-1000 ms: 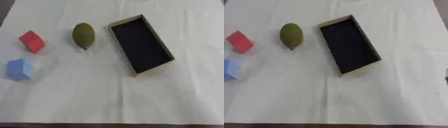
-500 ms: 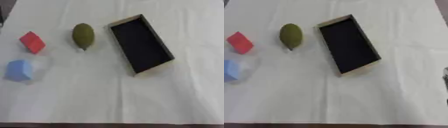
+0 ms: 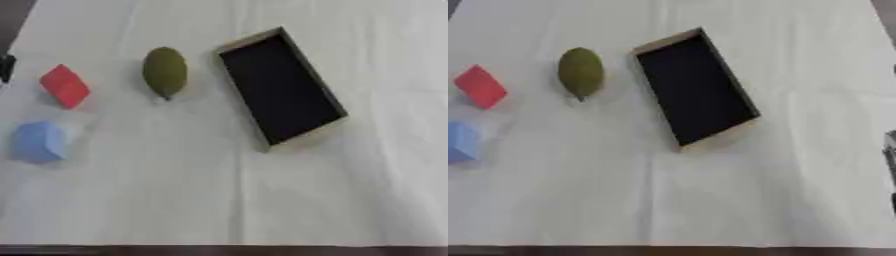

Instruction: Pick up objects on the table and place them in the box.

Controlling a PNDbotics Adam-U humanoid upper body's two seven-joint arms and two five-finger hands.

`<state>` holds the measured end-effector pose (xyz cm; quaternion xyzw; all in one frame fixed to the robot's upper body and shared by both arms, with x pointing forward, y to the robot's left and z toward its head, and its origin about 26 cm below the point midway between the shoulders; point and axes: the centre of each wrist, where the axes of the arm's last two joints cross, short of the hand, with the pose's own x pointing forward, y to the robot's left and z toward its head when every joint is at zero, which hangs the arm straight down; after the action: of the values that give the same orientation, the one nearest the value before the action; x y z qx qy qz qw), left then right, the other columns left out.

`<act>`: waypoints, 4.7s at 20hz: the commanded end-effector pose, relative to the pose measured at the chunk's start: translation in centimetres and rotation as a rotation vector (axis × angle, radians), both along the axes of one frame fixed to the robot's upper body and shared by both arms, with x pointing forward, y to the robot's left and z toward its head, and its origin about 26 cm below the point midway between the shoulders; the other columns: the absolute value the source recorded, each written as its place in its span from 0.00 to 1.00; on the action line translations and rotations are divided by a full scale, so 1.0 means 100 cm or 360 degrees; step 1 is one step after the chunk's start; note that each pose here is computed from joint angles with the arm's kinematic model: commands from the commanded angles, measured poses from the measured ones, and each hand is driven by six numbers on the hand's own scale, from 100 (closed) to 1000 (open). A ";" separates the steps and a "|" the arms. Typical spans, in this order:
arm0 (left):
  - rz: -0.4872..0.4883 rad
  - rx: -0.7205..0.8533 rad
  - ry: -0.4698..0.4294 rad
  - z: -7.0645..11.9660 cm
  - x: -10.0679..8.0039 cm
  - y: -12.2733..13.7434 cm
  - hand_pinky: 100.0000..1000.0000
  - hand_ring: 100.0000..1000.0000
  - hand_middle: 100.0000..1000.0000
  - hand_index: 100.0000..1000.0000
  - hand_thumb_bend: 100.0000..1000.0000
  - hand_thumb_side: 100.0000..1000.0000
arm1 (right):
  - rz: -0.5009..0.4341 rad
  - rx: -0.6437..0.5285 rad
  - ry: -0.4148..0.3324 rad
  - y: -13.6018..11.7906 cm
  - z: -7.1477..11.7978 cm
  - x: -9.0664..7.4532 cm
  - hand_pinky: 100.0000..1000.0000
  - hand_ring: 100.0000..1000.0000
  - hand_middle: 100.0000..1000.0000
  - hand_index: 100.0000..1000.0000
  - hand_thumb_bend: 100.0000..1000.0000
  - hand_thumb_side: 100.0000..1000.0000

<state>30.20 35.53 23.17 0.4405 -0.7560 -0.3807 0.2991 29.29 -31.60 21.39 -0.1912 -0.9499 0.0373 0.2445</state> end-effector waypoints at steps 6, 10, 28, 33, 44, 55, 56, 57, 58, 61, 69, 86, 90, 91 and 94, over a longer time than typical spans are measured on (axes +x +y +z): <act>0.0164 0.0355 0.0296 -0.012 0.019 0.038 0.88 0.87 0.80 0.94 0.49 0.36 | -0.0019 -0.0056 -0.0038 -0.003 0.009 -0.003 0.84 0.80 0.59 0.86 0.00 0.59; 0.0159 0.0430 0.0384 -0.008 0.028 0.046 0.89 0.88 0.80 0.94 0.48 0.32 | -0.0018 -0.0056 -0.0036 -0.004 0.009 -0.003 0.84 0.80 0.59 0.86 0.00 0.59; -0.0104 0.0743 0.0800 0.003 0.041 0.044 0.92 0.90 0.81 0.91 0.57 0.26 | -0.0012 -0.0076 -0.0015 -0.004 0.009 -0.003 0.84 0.79 0.58 0.86 0.00 0.59; -0.0133 0.0830 0.0913 0.003 0.042 0.039 0.92 0.89 0.79 0.90 0.49 0.09 | -0.0007 -0.0073 -0.0017 -0.004 0.009 -0.003 0.84 0.79 0.58 0.86 0.00 0.59; -0.0105 0.0862 0.1135 0.015 0.038 0.032 0.93 0.88 0.78 0.91 0.56 0.29 | -0.0003 -0.0063 -0.0012 -0.003 0.008 -0.003 0.84 0.79 0.57 0.86 0.00 0.59; 0.0006 0.0885 0.1345 0.025 0.039 0.019 0.91 0.88 0.77 0.92 0.54 0.25 | 0.0003 -0.0048 -0.0006 -0.001 0.007 -0.003 0.84 0.78 0.57 0.86 0.00 0.59; 0.0003 0.0885 0.1364 0.026 0.040 0.017 0.91 0.88 0.77 0.92 0.54 0.24 | 0.0004 -0.0046 -0.0006 -0.001 0.007 -0.003 0.84 0.78 0.57 0.86 0.00 0.59; 0.0004 0.0884 0.1382 0.027 0.041 0.016 0.91 0.88 0.77 0.92 0.54 0.24 | 0.0004 -0.0044 -0.0006 -0.001 0.007 -0.003 0.84 0.78 0.57 0.86 0.00 0.59; 0.0006 0.0883 0.1402 0.028 0.042 0.015 0.91 0.88 0.77 0.92 0.55 0.23 | 0.0004 -0.0042 -0.0004 -0.001 0.007 -0.003 0.84 0.78 0.57 0.86 0.00 0.59; 0.0035 0.0883 0.1460 0.031 0.045 0.014 0.91 0.88 0.78 0.92 0.55 0.23 | 0.0005 -0.0032 0.0002 -0.001 0.006 -0.003 0.84 0.79 0.57 0.86 0.00 0.59; 0.0087 0.0853 0.1490 0.029 0.051 0.010 0.91 0.89 0.78 0.92 0.54 0.21 | 0.0010 -0.0017 0.0012 0.001 0.004 -0.002 0.84 0.79 0.56 0.86 0.00 0.59; 0.0106 0.0830 0.1529 0.015 0.065 0.004 0.86 0.84 0.73 0.88 0.44 0.15 | 0.0017 0.0003 0.0025 0.003 0.002 -0.002 0.84 0.79 0.56 0.86 0.00 0.59; 0.0093 0.0817 0.1509 0.015 0.066 0.003 0.79 0.75 0.62 0.80 0.32 0.11 | 0.0018 0.0008 0.0026 0.003 0.002 -0.002 0.84 0.79 0.56 0.86 0.00 0.59; 0.0087 0.0816 0.1510 0.015 0.066 0.002 0.77 0.72 0.58 0.76 0.28 0.09 | 0.0019 0.0009 0.0026 0.003 0.002 -0.002 0.84 0.79 0.56 0.86 0.00 0.59; 0.0078 0.0809 0.1507 0.017 0.066 0.002 0.72 0.64 0.50 0.69 0.21 0.08 | 0.0018 0.0010 0.0030 0.002 0.002 -0.002 0.84 0.79 0.56 0.86 0.00 0.59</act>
<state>36.95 35.48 23.55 0.2816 -0.4083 -0.7045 0.5076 29.32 -31.24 20.94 -0.1823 -0.9470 0.0343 0.2621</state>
